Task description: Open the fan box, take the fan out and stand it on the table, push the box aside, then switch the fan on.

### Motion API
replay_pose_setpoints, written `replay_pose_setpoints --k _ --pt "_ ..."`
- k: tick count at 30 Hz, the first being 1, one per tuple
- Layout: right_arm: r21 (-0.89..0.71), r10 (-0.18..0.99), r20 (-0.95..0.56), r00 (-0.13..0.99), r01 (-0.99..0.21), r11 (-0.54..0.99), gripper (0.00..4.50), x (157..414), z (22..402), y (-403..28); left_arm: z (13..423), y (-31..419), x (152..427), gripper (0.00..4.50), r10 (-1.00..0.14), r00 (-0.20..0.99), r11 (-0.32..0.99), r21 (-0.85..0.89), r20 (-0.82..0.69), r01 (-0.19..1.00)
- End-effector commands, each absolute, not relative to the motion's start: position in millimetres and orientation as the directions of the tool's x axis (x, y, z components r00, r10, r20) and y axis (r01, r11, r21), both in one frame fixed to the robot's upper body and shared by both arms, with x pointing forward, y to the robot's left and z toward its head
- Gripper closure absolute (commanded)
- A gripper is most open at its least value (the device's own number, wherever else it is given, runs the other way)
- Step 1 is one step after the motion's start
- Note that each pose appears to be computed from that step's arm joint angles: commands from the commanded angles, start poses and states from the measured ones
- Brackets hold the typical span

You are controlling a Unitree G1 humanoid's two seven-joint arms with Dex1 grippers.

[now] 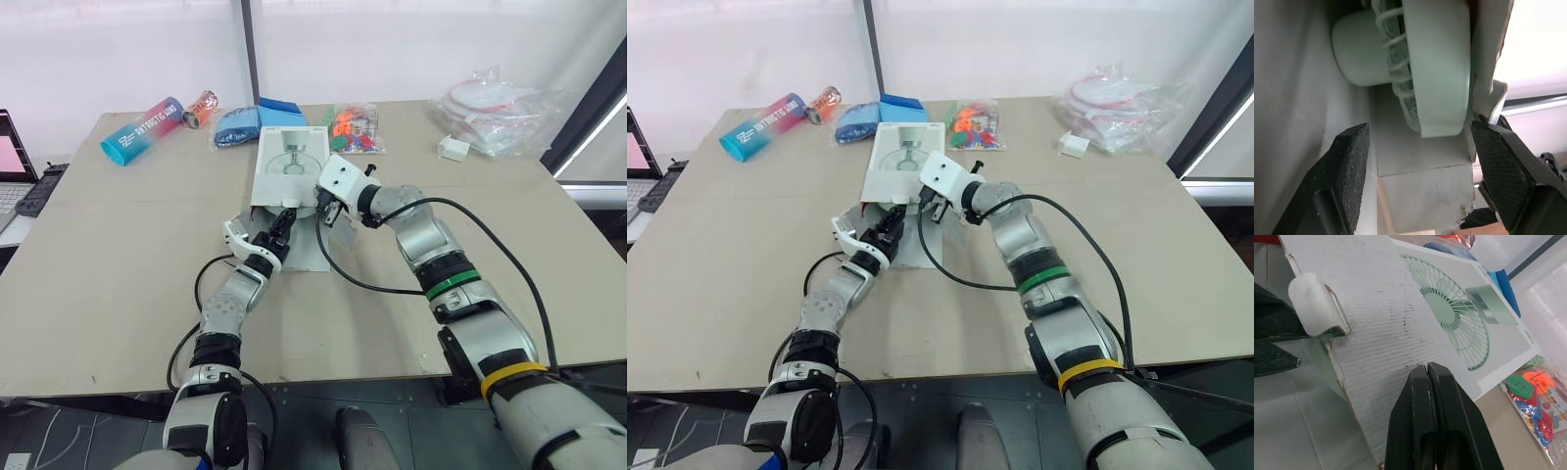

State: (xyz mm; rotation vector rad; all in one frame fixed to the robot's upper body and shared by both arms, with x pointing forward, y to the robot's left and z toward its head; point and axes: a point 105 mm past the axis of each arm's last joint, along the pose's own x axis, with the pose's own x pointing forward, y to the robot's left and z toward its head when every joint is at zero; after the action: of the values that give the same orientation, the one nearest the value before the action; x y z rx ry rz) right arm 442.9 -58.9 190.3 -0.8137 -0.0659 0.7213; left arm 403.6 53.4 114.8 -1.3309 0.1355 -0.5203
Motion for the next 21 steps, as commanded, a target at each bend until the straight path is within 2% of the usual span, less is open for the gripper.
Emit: replay_pose_setpoints --k 1,12,13,15,18,19,21 --pt "-0.704 0.618 -0.18 0.765 -0.539 0.463 4.5 441.8 201.3 -57.2 153.5 21.1 405.9 1.05 -0.466 0.827 0.047 -0.925 0.313 0.377" --pt "-0.704 0.616 -0.18 0.767 -0.537 0.464 4.5 441.0 200.9 -57.8 157.8 17.7 411.5 1.05 -0.474 0.823 0.042 -0.925 0.315 0.378" --pt "-0.704 0.615 -0.18 0.768 -0.537 0.464 4.5 441.1 201.0 -58.1 157.0 16.7 411.3 1.58 -0.478 0.821 0.048 -0.924 0.312 0.378" --pt "-0.704 0.615 -0.18 0.768 -0.537 0.465 4.5 441.0 201.0 -58.2 156.8 15.4 410.0 2.09 -0.482 0.817 0.034 -0.925 0.316 0.378" --pt "-0.704 0.614 -0.181 0.768 -0.537 0.465 4.5 440.9 200.3 -58.2 154.9 15.0 408.5 3.23 -0.485 0.816 0.031 -0.927 0.314 0.374" --pt "-0.704 0.614 -0.181 0.768 -0.537 0.464 4.5 440.9 200.0 -58.2 153.9 14.6 407.9 3.4 -0.486 0.816 0.031 -0.927 0.312 0.373" --pt "-0.704 0.615 -0.182 0.767 -0.538 0.463 4.5 440.7 199.8 -57.8 152.3 14.3 407.0 3.4 -0.489 0.816 0.032 -0.928 0.308 0.37"
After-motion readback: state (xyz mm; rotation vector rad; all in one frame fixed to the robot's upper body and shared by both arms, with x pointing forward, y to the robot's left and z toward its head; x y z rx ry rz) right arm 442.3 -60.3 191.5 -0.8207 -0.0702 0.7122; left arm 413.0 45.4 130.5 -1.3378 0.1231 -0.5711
